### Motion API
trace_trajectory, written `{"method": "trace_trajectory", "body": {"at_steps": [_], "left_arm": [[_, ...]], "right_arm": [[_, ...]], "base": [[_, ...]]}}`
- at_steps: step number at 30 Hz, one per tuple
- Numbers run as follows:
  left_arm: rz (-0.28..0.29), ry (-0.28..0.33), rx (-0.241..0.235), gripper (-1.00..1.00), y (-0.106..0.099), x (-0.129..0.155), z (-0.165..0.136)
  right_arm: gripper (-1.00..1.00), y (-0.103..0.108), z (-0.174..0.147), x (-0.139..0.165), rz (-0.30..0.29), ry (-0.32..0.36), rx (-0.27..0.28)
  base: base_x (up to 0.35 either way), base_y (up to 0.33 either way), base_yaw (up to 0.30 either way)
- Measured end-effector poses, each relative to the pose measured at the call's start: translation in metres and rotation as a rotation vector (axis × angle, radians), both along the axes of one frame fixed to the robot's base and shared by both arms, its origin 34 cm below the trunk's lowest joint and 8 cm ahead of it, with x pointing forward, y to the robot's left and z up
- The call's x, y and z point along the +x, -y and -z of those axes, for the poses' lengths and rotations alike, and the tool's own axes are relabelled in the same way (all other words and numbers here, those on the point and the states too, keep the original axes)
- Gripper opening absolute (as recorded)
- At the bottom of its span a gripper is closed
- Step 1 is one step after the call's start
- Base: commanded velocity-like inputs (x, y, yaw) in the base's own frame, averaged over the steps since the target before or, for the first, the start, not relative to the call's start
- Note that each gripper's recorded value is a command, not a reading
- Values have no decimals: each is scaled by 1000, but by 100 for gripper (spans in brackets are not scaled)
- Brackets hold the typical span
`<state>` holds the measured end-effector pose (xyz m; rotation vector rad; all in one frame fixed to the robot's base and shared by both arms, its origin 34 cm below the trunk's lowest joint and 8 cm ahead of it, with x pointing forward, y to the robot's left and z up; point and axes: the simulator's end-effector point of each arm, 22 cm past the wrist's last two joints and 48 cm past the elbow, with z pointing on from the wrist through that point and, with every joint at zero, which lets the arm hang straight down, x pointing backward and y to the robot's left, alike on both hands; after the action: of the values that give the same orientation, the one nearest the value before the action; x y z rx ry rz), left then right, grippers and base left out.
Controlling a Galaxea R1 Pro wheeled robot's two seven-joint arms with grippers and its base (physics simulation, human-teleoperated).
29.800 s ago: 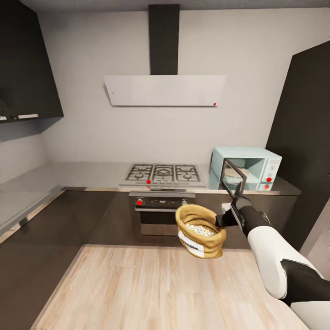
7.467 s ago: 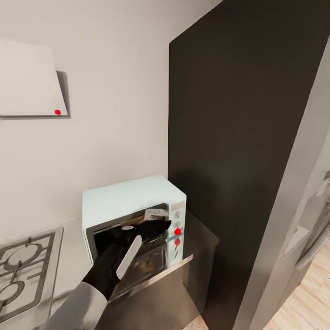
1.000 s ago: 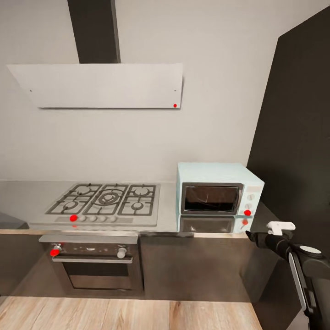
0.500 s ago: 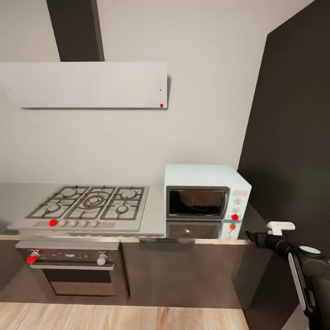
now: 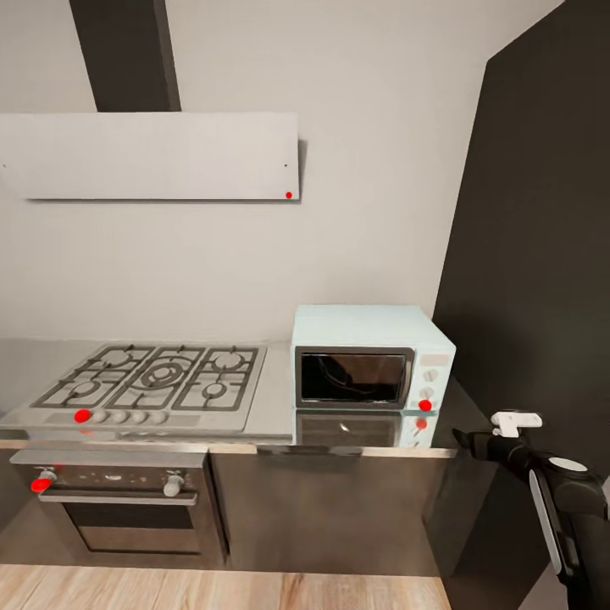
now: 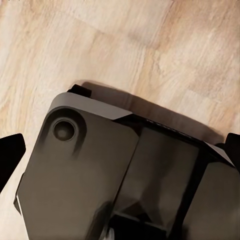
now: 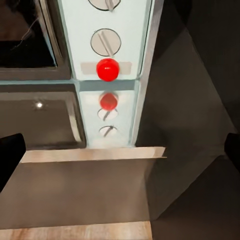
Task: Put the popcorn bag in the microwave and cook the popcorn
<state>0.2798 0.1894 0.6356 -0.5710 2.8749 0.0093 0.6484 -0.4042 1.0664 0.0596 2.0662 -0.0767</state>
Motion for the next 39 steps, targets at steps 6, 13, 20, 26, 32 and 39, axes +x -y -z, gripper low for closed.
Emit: {"method": "trace_trajectory", "body": {"at_steps": [6,13,20,26,32,39], "left_arm": [[1,0,0,100,0,0,0],[2,0,1,100,0,0,0],[3,1,1,100,0,0,0],[5,1,1,100,0,0,0],[12,4,2,100,0,1,0],[17,5,1,100,2,2,-1]], "right_arm": [[100,5,13,58,16,27,48],[100,14,20,84,67,43,45],[100,7,45,83,53,10,60],[100,-4,45,90,22,69,43],[100,-8,39,92,11,86,32],[100,-22,39,95,-28,81,8]], "base": [[0,0,0],[0,0,0],[0,0,0],[0,0,0],[0,0,0],[0,-1,0]]}}
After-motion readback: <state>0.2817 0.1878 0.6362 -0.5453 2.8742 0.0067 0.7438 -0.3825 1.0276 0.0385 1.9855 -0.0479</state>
